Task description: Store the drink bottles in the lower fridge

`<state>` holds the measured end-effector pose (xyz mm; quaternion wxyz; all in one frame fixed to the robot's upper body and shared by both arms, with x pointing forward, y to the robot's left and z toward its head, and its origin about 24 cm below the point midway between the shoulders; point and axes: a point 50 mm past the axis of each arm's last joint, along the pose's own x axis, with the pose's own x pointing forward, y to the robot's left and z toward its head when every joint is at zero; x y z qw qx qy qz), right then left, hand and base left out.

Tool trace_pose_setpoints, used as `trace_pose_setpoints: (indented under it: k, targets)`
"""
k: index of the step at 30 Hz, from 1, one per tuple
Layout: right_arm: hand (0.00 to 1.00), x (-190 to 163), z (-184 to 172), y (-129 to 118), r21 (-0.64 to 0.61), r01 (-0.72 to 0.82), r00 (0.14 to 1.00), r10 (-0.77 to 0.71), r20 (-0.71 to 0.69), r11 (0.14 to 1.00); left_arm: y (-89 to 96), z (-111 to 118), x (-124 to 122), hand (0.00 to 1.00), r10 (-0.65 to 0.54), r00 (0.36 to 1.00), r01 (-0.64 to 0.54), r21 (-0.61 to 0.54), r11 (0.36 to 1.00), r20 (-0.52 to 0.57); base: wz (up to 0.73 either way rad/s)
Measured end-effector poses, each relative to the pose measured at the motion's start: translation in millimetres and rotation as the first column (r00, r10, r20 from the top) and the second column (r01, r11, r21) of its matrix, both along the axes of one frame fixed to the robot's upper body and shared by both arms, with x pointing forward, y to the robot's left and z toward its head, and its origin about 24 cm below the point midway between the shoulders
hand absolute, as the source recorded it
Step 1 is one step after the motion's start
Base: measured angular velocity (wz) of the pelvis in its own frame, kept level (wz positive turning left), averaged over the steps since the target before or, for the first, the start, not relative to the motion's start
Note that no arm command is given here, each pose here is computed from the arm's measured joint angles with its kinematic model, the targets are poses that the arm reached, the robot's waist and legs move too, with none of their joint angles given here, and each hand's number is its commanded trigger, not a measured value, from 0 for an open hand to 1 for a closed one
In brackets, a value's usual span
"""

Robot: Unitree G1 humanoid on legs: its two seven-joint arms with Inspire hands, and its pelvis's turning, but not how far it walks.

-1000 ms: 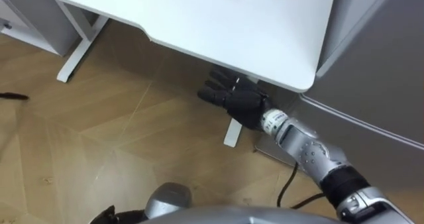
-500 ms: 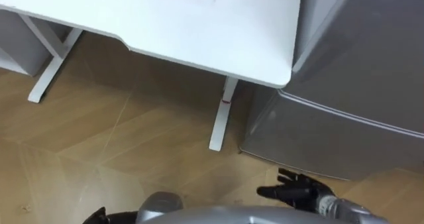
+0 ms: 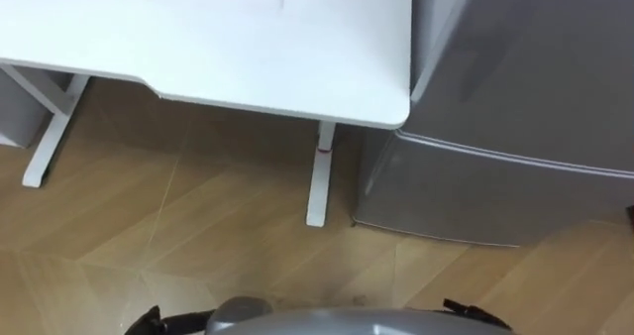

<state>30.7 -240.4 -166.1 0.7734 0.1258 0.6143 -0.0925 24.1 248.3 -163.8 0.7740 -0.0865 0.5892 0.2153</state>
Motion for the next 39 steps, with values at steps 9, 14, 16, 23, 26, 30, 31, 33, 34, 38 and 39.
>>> trace_pose_setpoints:
  k: [9,14,16,23,26,30,31,33,34,38,39]
  targets:
    - [0.0,-18.2,-0.1,-8.0,-0.022,0.2,0.979,-0.201,-0.019,0.979,-1.2,-1.2,-13.2,0.0,0.019,0.999,-0.019,0.006,1.0,-0.034,-0.09]
    - [0.0,-20.4,-0.6,-8.9,-0.057,0.225,0.974,-0.227,-0.025,0.973,-5.0,-2.9,-15.2,0.0,0.02,0.998,-0.02,-0.001,1.0,-0.052,-0.03]
    - [0.0,-20.5,-1.1,-7.6,-0.067,0.227,0.973,-0.229,-0.024,0.972,-7.9,-3.7,-14.9,0.0,0.011,0.998,-0.012,-0.006,1.0,-0.054,-0.08]
    - [0.0,-20.1,-1.3,-8.3,-0.098,0.198,0.979,-0.202,-0.038,0.975,-8.1,-4.0,-13.7,0.0,-0.054,0.995,0.056,0.018,0.998,-0.088,-0.06]
    - [0.0,-19.5,-1.4,-8.1,-0.107,0.191,0.98,-0.196,-0.041,0.976,-8.8,-4.2,-13.7,0.0,-0.057,0.994,0.058,0.017,0.998,-0.09,-0.11]
    - [0.0,-17.0,-1.5,-7.4,-0.117,0.18,0.982,-0.185,-0.038,0.977,-9.1,-4.1,-9.2,0.0,-0.079,0.994,0.08,0.017,0.997,-0.081,-0.08]
    - [0.0,-15.8,-1.5,-7.2,-0.118,0.172,0.983,-0.178,-0.038,0.978,-9.3,-4.1,-8.0,0.0,-0.08,0.994,0.082,0.015,0.997,-0.078,-0.05]
    - [0.0,-13.7,-1.5,-7.2,-0.123,0.143,0.988,-0.148,-0.038,0.982,-9.3,-4.0,-5.7,0.0,-0.082,0.994,0.084,0.015,0.996,-0.072,-0.04]
    - [0.0,-12.8,-1.4,-7.4,-0.124,0.138,0.989,-0.143,-0.037,0.983,-9.3,-4.0,-4.8,0.0,-0.083,0.994,0.084,0.015,0.996,-0.07,-0.03]
    - [0.0,-11.5,-1.5,-6.4,-0.124,0.116,0.992,-0.12,-0.032,0.986,-9.0,-4.0,-5.5,0.0,-0.08,0.994,0.081,0.016,0.997,-0.071,-0.04]
    - [0.0,-11.4,-1.7,-5.6,-0.118,0.113,0.993,-0.117,-0.03,0.987,-8.5,-3.9,-5.4,0.0,-0.075,0.995,0.076,0.018,0.997,-0.069,0.0]
